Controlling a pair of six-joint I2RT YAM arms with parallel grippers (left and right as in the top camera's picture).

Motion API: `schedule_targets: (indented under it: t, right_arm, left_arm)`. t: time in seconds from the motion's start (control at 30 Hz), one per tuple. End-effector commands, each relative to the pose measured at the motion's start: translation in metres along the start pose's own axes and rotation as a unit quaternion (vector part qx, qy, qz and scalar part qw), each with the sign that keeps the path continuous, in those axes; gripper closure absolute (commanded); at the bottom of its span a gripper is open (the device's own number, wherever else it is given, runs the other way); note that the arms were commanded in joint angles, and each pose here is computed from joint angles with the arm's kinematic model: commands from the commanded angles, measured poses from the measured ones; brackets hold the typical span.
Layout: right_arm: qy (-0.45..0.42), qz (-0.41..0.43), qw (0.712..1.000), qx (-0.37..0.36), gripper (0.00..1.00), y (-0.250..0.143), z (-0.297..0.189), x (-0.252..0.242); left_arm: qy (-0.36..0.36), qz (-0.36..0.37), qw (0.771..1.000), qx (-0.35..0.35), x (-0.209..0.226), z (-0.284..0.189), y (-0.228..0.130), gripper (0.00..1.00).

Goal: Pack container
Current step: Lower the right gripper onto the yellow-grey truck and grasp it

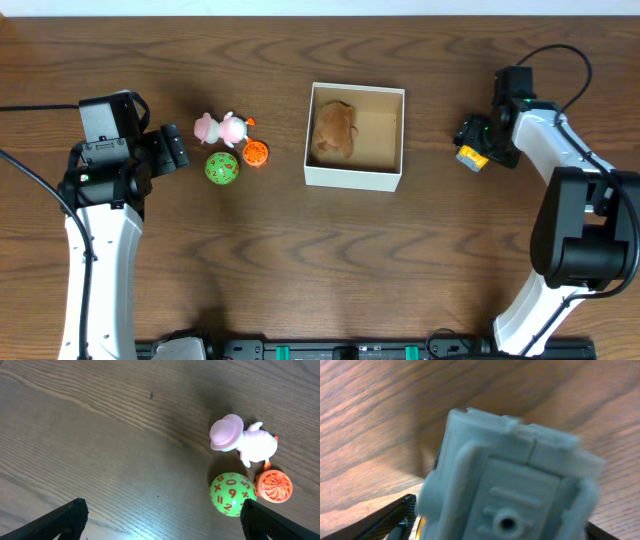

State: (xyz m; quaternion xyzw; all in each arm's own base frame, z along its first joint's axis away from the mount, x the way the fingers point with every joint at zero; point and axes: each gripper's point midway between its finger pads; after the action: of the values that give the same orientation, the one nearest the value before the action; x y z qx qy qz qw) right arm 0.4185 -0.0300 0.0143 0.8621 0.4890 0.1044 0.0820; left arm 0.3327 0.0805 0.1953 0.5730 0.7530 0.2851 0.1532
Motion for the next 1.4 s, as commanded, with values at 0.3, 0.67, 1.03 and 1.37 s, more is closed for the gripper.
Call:
schedule_targets:
  t: [0.3,0.67,1.03,1.37]
  right_arm:
    - [0.004,0.015,0.999,-0.043,0.15,0.031,-0.037,0.014]
    - [-0.004,0.114,0.993,-0.027,0.27,0.022,-0.046,0.010]
    - [-0.020,0.141,0.990,-0.021,0.27,0.017,-0.043,0.003]
    - [-0.027,0.154,0.987,-0.029,0.28,0.014,-0.032,-0.002]
  left_arm:
    - [0.001,0.000,1.000,-0.008,0.002,-0.004,0.007,0.02]
    - [0.001,0.000,1.000,-0.008,0.002,-0.004,0.007,0.02]
    - [0.001,0.000,1.000,-0.008,0.002,-0.004,0.007,0.02]
    - [0.001,0.000,1.000,-0.008,0.002,-0.004,0.007,0.02]
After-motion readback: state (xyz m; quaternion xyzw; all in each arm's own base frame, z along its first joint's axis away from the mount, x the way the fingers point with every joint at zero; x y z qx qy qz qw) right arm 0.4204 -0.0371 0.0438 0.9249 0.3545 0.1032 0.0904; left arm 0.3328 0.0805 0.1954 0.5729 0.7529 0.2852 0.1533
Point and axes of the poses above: each gripper's point midway between its finger pads, its own z axis out along the fingers, its own x axis along the line the jaws close on, y = z × x, and after that the axes turned 5 degrees about z, right-handed
